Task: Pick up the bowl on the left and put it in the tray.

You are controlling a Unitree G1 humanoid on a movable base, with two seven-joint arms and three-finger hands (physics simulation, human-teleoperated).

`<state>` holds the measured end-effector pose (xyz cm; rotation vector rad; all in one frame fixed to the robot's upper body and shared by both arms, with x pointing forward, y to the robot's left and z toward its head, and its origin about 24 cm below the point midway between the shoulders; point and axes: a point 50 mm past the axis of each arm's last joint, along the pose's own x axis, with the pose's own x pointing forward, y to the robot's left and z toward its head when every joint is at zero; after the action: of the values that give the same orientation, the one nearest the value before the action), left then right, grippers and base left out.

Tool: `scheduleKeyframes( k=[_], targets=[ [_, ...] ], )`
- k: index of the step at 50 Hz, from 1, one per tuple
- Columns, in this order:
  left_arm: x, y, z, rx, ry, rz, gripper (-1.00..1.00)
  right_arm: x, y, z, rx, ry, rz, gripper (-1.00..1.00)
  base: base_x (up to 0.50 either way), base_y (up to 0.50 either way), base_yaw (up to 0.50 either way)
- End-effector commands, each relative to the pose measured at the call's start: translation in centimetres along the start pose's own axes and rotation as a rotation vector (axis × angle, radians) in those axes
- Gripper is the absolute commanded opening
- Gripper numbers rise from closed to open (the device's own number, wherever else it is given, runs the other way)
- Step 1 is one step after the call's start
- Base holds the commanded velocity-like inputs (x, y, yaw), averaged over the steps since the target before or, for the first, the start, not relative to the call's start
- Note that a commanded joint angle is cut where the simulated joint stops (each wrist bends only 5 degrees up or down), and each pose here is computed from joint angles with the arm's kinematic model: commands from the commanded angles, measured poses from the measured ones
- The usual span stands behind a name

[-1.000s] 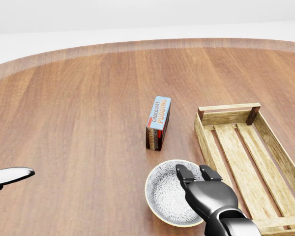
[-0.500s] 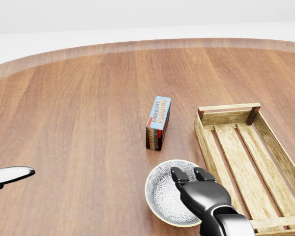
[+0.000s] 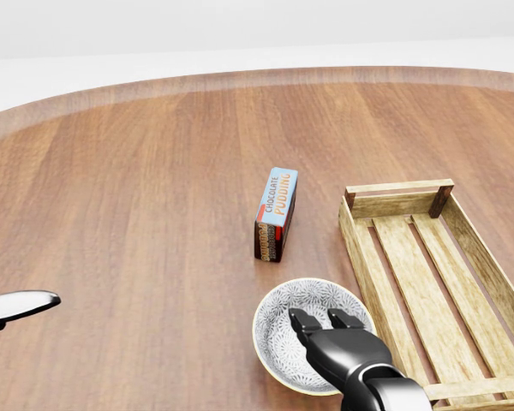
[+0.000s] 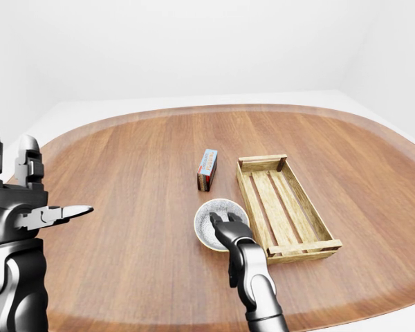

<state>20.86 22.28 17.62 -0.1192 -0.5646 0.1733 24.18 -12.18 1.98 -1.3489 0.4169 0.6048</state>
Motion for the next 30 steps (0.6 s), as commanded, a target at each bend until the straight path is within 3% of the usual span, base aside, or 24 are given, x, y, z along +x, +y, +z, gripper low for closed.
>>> scheduleKeyframes(
  k=[1, 30],
  targets=[
    [0.09, 0.08, 0.18, -0.001, -0.009, 0.003, 1.00, 0.18, 0.19, -0.05, -0.006, 0.002, 0.013, 1.00, 0.00, 0.00, 0.00],
    [0.01, -0.07, -0.02, 0.001, 0.000, -0.001, 1.00, 0.98, 0.24, -0.54, -0.019, 0.026, 0.041, 1.00, 0.00, 0.00, 0.00]
  ],
)
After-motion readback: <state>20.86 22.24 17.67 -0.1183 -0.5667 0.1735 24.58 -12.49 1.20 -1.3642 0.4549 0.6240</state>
